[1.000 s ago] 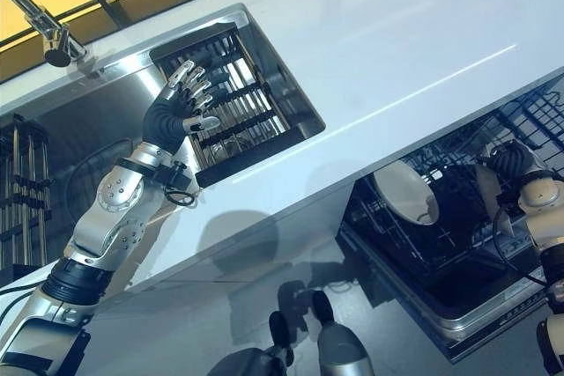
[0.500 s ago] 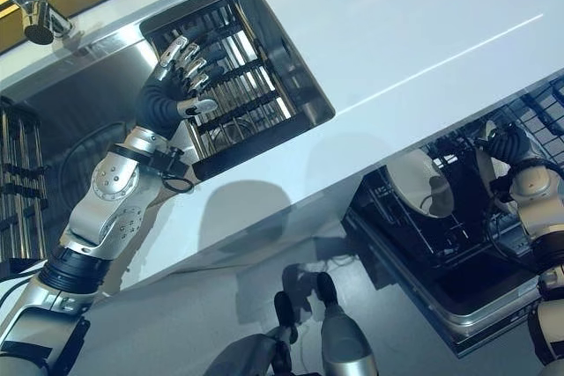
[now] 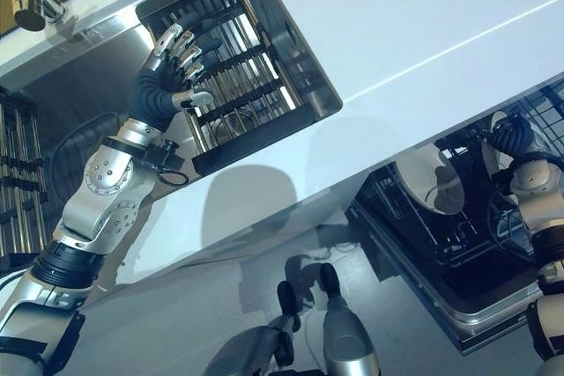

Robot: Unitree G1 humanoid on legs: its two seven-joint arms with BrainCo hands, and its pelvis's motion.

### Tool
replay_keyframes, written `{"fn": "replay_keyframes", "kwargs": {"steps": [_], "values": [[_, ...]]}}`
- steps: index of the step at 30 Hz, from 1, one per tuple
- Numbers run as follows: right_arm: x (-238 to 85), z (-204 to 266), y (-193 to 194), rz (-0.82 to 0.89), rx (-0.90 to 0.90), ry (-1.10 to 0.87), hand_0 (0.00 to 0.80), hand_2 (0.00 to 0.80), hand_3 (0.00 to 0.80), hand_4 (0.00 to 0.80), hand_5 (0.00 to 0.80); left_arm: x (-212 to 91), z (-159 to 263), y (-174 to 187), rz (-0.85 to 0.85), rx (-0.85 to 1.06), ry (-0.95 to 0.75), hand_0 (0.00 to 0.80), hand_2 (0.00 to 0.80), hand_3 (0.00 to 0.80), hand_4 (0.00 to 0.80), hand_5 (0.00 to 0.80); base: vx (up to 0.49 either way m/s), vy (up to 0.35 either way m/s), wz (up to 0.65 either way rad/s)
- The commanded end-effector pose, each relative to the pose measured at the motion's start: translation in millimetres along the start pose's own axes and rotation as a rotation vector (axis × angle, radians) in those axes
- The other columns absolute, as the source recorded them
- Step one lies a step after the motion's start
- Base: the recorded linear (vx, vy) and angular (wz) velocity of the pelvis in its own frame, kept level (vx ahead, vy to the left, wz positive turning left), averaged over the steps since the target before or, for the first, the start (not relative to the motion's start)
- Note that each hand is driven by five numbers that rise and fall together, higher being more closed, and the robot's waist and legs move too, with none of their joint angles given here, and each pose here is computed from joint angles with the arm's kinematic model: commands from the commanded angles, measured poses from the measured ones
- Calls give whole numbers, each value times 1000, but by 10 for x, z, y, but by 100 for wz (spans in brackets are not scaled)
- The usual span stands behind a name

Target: Take plates into dishwasher

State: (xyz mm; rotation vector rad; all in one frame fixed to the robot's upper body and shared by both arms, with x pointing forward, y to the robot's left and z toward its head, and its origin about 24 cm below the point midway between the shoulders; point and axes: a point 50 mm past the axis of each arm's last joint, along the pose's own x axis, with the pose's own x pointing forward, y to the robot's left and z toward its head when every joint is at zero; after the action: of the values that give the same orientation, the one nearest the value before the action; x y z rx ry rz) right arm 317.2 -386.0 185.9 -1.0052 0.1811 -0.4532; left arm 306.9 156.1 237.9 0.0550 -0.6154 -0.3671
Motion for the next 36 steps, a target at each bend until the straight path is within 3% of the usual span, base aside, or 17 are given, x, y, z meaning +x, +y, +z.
{"fn": "replay_keyframes", "kwargs": {"steps": [1, 6, 12, 16, 23, 24, 25, 36], "values": [[45, 227, -478, -151, -39, -100, 800, 800, 800, 800, 800, 119, 206, -142, -75, 14, -125, 0, 0, 0, 0, 0, 0, 0, 0], [45, 212, -481, -134, -148, -72, 800, 800, 800, 800, 800, 129, 210, -110, -78, 18, -127, 0, 0, 0, 0, 0, 0, 0, 0], [11, -146, -547, -155, -555, 103, 800, 800, 800, 800, 800, 111, 208, -122, -88, 21, -120, 0, 0, 0, 0, 0, -7, -8, 1], [20, -188, -621, -223, -594, 148, 800, 800, 800, 800, 800, 129, 216, -160, -102, 18, -124, 0, 0, 0, 0, 0, -11, -10, 2], [26, -184, -488, -185, -553, 126, 794, 794, 794, 794, 794, 109, 206, -144, -111, 14, -123, 0, 0, 0, 0, 0, -2, 0, 1], [22, -198, -465, -180, -561, 127, 502, 502, 502, 502, 502, 106, 208, -142, -112, 13, -122, 0, 0, 0, 0, 0, 0, 0, 0], [18, -210, -446, -177, -566, 128, 0, 0, 0, 0, 0, 102, 205, -145, -113, 12, -122, 0, 0, 0, 0, 0, 0, 0, 0], [-19, -249, -320, -146, -488, 96, 0, 0, 0, 0, 0, 87, 189, -132, -100, 2, -116, 0, 0, 0, 0, 0, 0, 0, 0]]}}
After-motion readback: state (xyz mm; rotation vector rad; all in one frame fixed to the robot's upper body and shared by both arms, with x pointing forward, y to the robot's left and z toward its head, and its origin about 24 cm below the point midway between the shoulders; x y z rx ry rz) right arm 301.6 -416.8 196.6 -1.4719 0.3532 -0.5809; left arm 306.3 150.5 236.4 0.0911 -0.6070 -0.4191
